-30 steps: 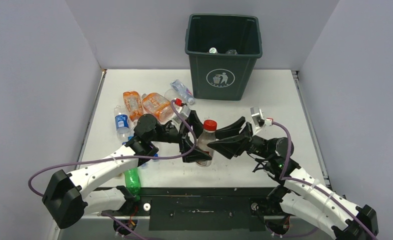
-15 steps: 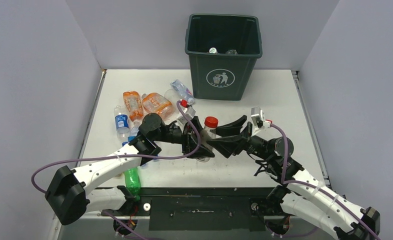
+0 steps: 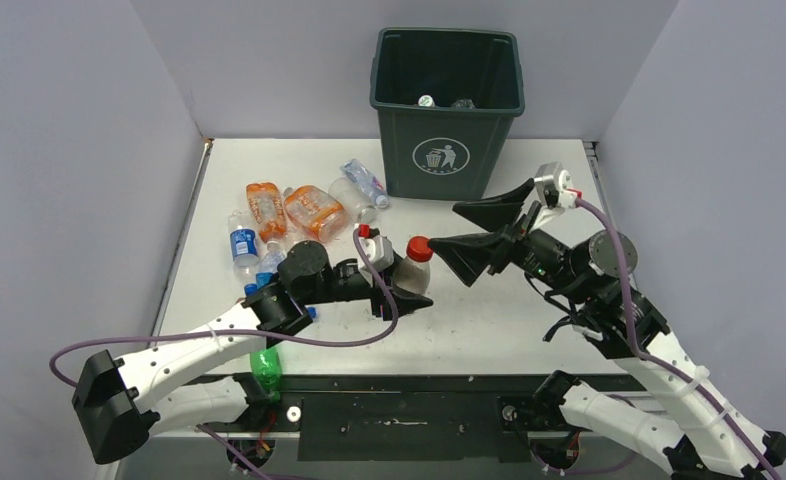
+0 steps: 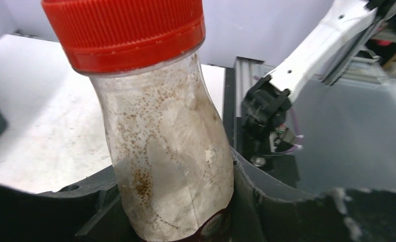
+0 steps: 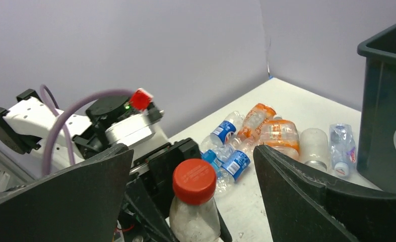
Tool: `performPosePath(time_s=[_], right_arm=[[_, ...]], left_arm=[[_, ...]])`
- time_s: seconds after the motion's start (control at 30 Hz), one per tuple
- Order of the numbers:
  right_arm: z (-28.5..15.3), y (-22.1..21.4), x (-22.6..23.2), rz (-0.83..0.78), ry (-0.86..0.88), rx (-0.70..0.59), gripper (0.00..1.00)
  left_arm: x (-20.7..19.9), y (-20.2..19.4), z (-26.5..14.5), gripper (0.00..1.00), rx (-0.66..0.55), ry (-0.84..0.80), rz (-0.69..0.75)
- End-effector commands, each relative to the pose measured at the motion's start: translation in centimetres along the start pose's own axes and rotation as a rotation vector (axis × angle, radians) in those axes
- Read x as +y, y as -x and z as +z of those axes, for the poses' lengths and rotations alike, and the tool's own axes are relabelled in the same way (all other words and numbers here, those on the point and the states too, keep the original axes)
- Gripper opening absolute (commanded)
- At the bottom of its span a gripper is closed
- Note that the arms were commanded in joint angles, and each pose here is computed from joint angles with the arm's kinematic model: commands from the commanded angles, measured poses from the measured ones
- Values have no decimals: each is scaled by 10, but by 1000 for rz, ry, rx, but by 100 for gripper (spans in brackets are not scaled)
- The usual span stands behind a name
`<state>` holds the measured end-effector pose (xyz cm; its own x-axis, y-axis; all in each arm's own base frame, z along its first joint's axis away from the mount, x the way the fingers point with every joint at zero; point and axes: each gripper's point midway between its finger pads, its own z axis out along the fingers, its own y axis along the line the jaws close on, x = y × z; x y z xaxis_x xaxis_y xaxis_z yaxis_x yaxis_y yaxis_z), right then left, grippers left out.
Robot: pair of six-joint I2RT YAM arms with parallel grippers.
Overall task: Put the plastic bottles in the bin
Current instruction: Pick up the plastic bottle at the center of the board, then place the plastic bottle in the trash bin.
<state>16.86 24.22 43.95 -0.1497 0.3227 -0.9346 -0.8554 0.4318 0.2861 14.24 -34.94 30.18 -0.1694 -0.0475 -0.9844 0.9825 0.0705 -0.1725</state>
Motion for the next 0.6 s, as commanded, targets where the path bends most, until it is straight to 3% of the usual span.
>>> performPosePath(time_s=[0.0,0.4,0.57], right_arm=[[10,-38,-27,38,-118,183,93],[25,-52,-28,102,-105,209,90],[32,-60,-28,116,-93,225,83]], left_arm=[[24,4,-8,0,0,180,179],[30,3,-8,0,18,225,209],[27,2,-7,0,20,215,209]])
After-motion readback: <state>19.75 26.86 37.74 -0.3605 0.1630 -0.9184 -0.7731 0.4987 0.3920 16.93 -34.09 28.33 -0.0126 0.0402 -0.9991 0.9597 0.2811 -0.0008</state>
